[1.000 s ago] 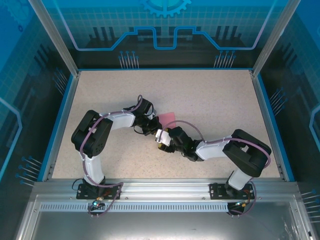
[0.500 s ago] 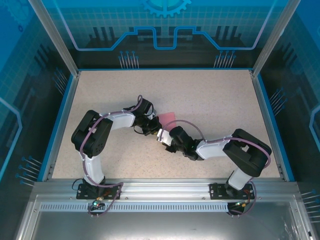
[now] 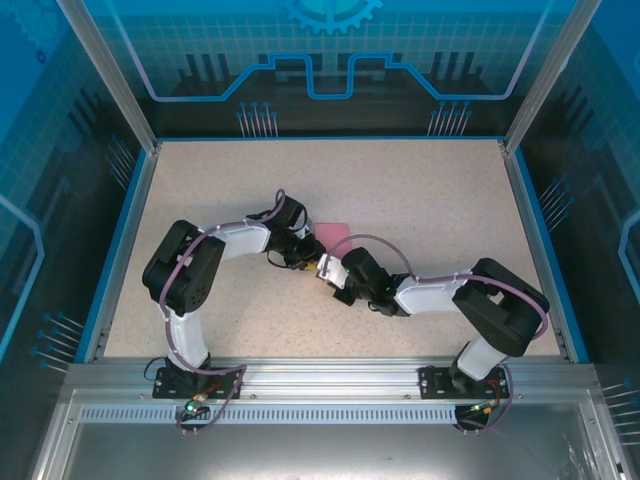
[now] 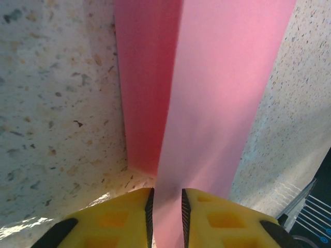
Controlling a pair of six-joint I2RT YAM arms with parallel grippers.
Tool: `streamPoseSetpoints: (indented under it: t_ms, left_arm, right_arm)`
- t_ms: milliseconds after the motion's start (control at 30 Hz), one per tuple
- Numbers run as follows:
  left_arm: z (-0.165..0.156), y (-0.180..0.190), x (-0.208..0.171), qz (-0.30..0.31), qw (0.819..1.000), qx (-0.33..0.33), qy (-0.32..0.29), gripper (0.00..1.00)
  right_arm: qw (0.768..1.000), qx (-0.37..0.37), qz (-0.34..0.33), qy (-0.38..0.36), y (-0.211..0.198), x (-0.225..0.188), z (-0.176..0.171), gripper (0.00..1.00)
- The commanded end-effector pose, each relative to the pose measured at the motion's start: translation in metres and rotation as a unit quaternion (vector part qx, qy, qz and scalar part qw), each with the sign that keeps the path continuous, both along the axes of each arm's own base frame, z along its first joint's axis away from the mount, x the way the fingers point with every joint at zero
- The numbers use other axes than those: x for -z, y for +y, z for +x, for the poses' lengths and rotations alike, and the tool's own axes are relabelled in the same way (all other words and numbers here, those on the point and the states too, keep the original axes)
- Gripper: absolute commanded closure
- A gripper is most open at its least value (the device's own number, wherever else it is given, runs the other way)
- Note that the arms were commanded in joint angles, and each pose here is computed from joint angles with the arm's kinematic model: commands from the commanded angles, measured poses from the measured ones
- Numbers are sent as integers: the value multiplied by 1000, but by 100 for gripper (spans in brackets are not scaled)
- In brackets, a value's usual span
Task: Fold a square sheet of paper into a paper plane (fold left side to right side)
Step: Third fold the triangle at the center of the table.
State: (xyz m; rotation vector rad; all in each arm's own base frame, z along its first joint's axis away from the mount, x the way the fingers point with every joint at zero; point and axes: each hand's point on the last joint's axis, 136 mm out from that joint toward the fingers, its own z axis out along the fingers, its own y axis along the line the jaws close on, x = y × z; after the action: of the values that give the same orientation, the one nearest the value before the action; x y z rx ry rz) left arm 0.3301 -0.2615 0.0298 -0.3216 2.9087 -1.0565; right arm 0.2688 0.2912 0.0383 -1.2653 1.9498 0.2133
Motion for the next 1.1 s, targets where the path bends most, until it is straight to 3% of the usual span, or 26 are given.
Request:
streamPoseSetpoints:
  t_ms: [0,267,467,567,733,1067]
  left_arm:
    - [4,8,-24,13,1000,7,-27,73]
    - [8,36,-44,64,997,2,-51,66]
    - [34,14,-61,33,997,25,-71,80]
    - [46,-8,-63,9,996,46,-72,82]
    - [59,-32,-44,11,996,70,-59,83]
    - [66,-35,9,38,996,79,-14,84]
  right_arm:
    - [999,5,18,27,2,-6,2,100]
    - [997,11,30,69,2,-1,0,100]
    - [994,23,44,92,0,0,1,100]
    - [993,25,52,103,0,1,1,100]
    - [991,26,60,118,2,2,0,100]
    - [983,29,78,161,6,6,-4,100]
